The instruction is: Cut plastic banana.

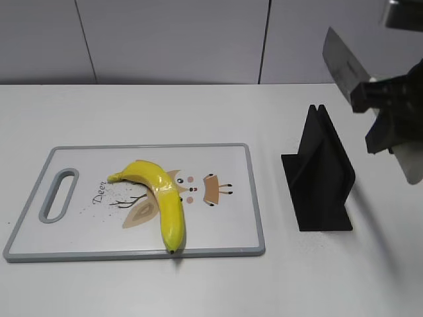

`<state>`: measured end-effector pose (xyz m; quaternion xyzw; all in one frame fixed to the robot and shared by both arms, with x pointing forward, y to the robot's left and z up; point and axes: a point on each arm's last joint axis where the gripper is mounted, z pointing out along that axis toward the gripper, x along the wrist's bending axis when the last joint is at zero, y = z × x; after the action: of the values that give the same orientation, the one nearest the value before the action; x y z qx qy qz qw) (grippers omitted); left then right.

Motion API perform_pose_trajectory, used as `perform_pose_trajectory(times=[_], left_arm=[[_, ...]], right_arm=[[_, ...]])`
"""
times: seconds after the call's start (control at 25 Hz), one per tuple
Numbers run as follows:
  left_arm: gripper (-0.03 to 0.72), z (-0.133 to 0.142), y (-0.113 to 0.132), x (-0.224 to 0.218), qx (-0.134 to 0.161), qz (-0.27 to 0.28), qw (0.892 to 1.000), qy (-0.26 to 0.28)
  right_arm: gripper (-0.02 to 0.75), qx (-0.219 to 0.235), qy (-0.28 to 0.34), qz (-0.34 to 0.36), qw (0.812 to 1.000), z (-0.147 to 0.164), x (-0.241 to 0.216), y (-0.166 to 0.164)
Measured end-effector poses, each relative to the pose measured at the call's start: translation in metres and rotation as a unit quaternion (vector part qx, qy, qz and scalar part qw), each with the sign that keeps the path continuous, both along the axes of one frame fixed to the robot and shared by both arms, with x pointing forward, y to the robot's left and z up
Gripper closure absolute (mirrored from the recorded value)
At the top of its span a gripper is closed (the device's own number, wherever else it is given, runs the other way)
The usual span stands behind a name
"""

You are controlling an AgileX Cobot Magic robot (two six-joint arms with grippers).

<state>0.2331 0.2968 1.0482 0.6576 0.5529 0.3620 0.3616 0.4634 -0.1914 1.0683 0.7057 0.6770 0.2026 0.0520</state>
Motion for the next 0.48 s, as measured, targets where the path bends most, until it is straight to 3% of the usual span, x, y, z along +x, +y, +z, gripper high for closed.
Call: perform_pose_trajectory(times=[0.2, 0.36, 0.48], left_arm=[[0.253, 0.003, 0.0, 0.0, 0.0, 0.001, 1.0, -0.011], [0.253, 0.025, 0.0, 0.005, -0.003, 0.004, 0.997, -0.073], [0.253, 0.041, 0.0, 0.028, 0.0, 0.004, 0.998, -0.062]], right_arm=[[0.55, -0.005, -0.056, 0.024, 0.998, 0.028, 0.007, 0.001], [0.55, -0.041, -0.101, 0.109, 0.988, 0.044, 0.016, 0.004], [0.55, -0.075, -0.106, 0.173, 0.976, 0.046, 0.032, 0.011]])
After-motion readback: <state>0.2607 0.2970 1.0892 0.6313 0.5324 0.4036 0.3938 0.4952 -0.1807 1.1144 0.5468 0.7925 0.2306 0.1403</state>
